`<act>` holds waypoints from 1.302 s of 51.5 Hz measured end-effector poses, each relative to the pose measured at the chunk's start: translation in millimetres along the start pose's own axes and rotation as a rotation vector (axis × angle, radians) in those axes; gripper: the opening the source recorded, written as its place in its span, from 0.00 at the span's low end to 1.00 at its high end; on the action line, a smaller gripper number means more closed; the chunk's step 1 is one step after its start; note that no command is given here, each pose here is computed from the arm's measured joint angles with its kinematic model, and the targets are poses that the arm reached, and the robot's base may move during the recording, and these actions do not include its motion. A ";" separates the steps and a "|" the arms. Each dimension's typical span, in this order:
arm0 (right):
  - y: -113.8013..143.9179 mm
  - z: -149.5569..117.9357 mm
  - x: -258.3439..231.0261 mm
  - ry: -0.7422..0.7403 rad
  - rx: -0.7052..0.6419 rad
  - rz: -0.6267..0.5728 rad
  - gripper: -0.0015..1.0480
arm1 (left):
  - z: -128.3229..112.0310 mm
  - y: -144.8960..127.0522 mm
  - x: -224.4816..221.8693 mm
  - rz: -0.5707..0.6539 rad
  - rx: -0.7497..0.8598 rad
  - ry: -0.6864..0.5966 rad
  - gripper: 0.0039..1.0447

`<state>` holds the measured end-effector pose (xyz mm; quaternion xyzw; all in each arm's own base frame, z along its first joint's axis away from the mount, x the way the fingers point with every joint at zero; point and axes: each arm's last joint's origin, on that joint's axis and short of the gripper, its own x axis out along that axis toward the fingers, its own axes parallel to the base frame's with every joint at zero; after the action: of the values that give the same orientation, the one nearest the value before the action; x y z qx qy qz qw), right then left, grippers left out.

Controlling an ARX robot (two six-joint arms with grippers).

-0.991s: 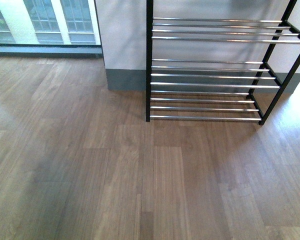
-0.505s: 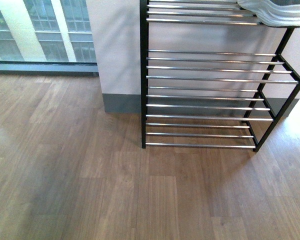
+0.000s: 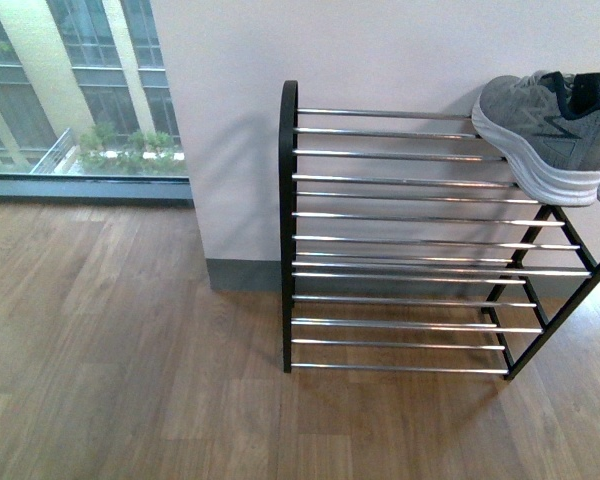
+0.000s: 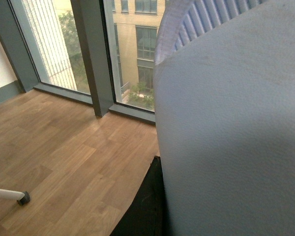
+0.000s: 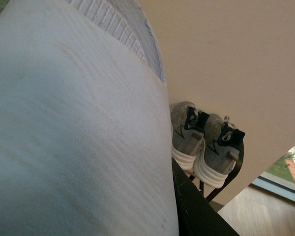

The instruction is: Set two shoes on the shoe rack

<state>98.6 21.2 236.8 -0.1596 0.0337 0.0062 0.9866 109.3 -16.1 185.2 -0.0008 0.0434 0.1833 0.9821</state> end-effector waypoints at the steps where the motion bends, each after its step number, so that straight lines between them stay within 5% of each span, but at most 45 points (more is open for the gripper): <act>1: -0.1 0.1 -0.2 -0.001 0.000 0.000 0.02 | 0.0 0.0 0.0 0.000 0.000 0.000 0.02; 32: 0.2 -0.2 0.3 0.001 0.000 0.003 0.02 | -0.1 0.0 0.1 0.000 0.001 0.001 0.02; 43: 6.8 3.8 6.2 0.004 0.295 0.072 0.02 | -0.1 0.0 0.1 0.001 0.001 0.001 0.02; 67: 47.8 9.7 136.8 0.159 0.329 0.076 0.02 | -0.1 0.0 0.1 0.000 0.001 0.001 0.02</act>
<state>234.6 69.8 221.6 0.0056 0.1183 0.0253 0.9926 109.3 -16.1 185.1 -0.0003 0.0439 0.1834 0.9820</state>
